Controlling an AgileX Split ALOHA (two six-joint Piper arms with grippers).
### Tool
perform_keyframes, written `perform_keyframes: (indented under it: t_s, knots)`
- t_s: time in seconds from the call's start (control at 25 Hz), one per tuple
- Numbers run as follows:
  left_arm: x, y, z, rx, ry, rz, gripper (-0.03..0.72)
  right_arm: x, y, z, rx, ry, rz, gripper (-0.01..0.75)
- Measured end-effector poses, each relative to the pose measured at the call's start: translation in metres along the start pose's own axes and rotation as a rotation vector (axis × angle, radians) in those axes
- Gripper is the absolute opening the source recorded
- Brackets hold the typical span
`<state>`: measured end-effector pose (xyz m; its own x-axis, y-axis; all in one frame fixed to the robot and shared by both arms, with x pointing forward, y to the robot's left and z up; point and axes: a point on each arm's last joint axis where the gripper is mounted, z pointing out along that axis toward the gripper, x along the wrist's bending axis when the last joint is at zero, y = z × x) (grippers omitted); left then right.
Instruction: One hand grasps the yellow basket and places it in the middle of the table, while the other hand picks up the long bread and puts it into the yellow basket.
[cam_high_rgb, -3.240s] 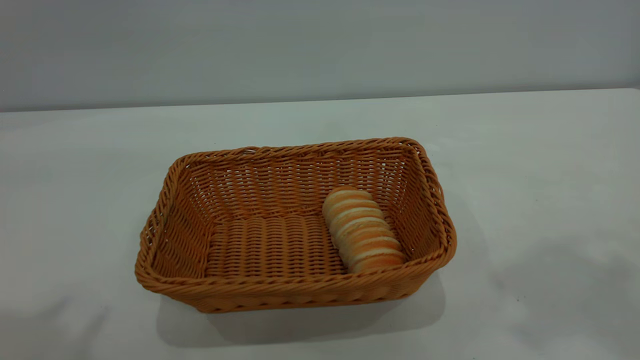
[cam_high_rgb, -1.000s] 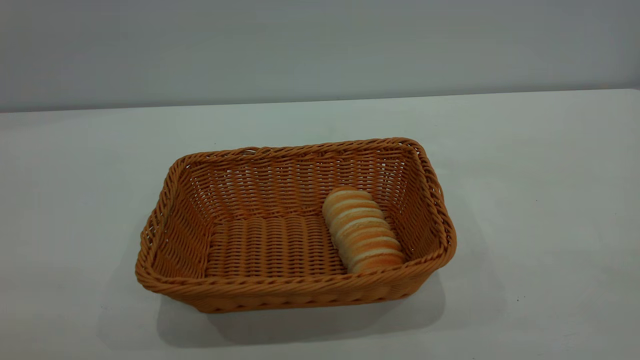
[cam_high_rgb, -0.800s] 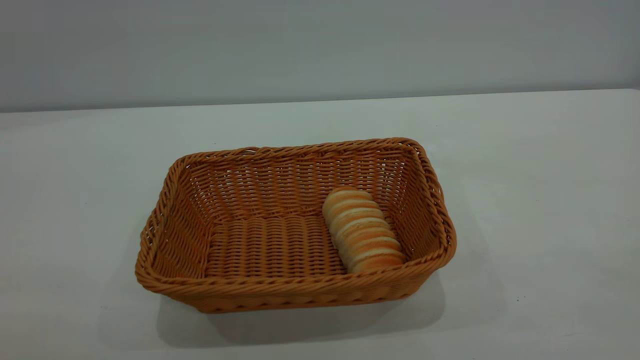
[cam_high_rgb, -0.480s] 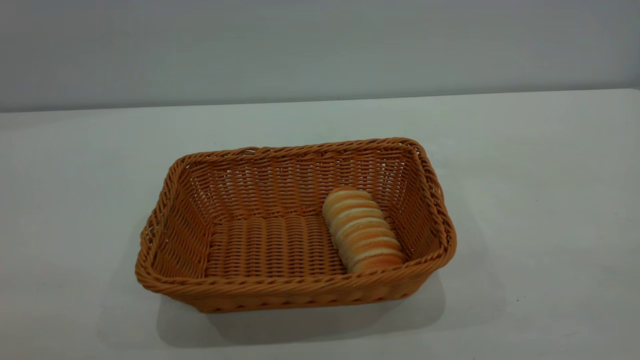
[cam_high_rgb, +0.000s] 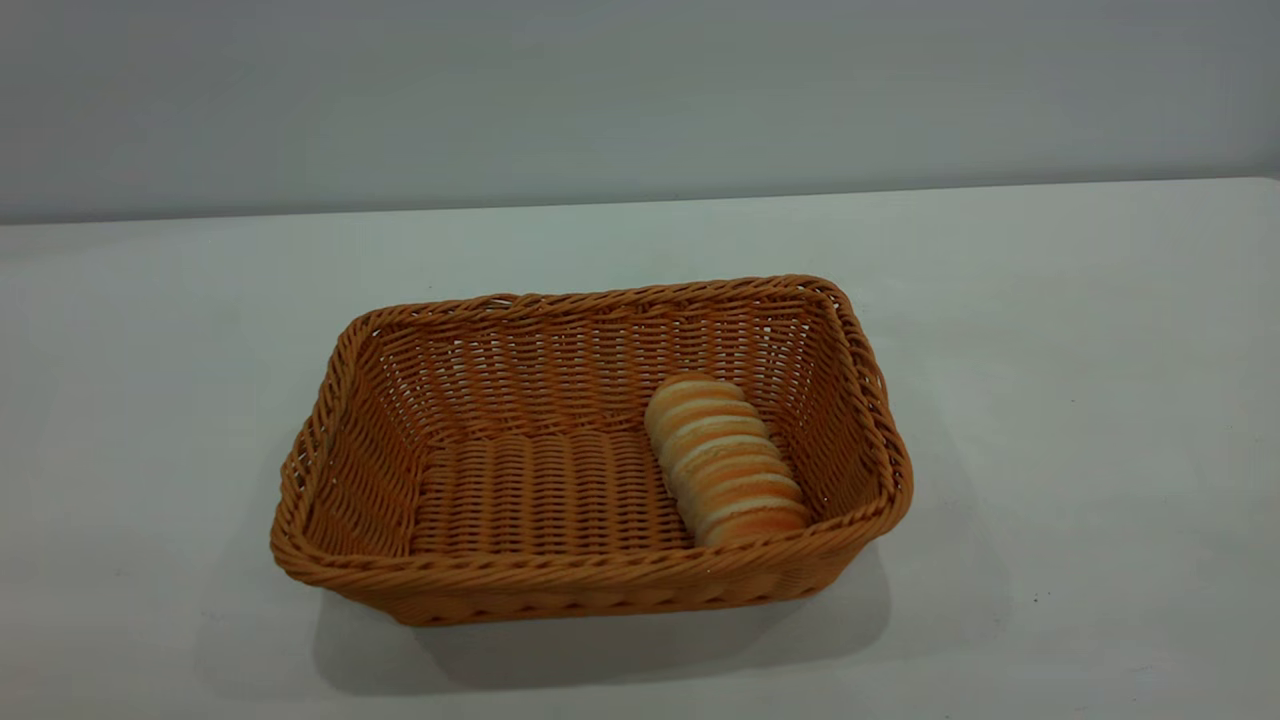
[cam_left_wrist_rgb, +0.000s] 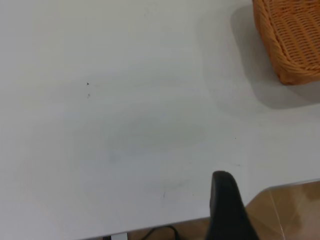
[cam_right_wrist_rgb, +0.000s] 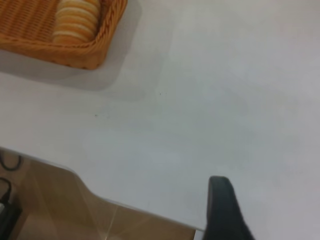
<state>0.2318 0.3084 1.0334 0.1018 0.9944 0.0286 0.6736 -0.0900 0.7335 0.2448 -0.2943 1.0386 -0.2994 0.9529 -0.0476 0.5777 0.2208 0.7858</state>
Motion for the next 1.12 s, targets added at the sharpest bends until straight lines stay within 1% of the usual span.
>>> perform_keyframes:
  t_s: [0.48,0.6,0.68,0.84,0.96,1.12]
  knots:
    - [0.000,0.000,0.000,0.000,0.002,-0.002,0.505,0.000,0.000,0.000,0.000,0.000,0.003,0.499]
    - [-0.001,-0.001,-0.001,-0.005,0.046,-0.043,0.505,0.000,0.000,0.000,0.000,-0.008,0.010,0.499]
    - [-0.001,-0.003,-0.003,-0.019,0.086,-0.080,0.505,0.000,-0.001,-0.001,-0.008,-0.038,0.032,0.499]
    - [-0.002,-0.007,-0.007,-0.060,0.143,-0.126,0.505,0.001,-0.007,-0.009,-0.076,-0.119,0.082,0.499]
    - [-0.003,-0.008,-0.007,-0.061,0.153,-0.133,0.505,0.002,-0.008,-0.011,-0.095,-0.158,0.105,0.499]
    - [-0.002,-0.008,-0.007,-0.063,0.156,-0.132,0.505,0.003,-0.008,-0.011,-0.094,-0.180,0.121,0.499]
